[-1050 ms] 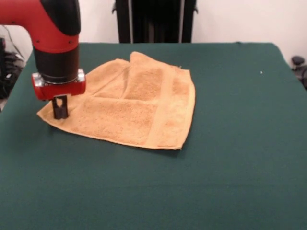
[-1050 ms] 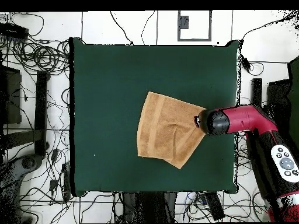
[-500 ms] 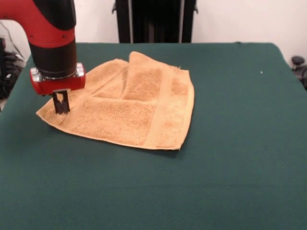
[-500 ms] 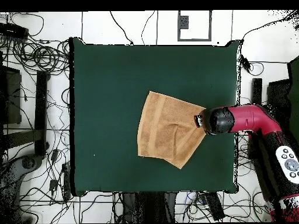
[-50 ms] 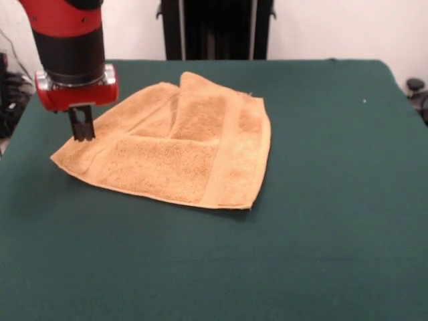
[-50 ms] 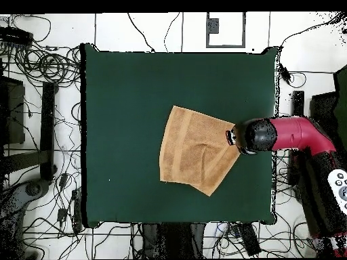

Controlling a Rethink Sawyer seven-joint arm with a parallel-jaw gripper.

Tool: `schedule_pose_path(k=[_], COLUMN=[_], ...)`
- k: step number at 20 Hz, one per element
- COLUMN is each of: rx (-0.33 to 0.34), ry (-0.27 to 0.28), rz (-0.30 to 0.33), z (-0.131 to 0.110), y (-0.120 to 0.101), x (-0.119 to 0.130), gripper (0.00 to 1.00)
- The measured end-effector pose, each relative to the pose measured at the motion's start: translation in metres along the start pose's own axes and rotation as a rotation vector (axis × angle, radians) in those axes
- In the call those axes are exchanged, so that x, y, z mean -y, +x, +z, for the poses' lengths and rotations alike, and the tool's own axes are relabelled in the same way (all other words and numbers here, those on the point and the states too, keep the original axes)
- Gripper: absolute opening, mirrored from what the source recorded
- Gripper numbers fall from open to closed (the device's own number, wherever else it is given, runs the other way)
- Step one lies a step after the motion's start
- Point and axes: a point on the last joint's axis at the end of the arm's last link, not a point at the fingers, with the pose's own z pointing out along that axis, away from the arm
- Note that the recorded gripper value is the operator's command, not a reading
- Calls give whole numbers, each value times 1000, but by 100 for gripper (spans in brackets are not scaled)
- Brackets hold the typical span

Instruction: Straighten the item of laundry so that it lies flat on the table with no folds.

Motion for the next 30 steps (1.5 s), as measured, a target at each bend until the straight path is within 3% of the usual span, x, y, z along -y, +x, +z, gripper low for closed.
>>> schedule_pose_path(k=[6, 11, 19, 30], rx=[20, 10, -24, -75], ry=[28, 40, -4, -111], rz=[-25, -60, -82, -47], z=[-29, -39, -37, -29], y=[-21, -26, -17, 7], x=[-15, -36, -71, -110], gripper=[0, 0, 0, 0])
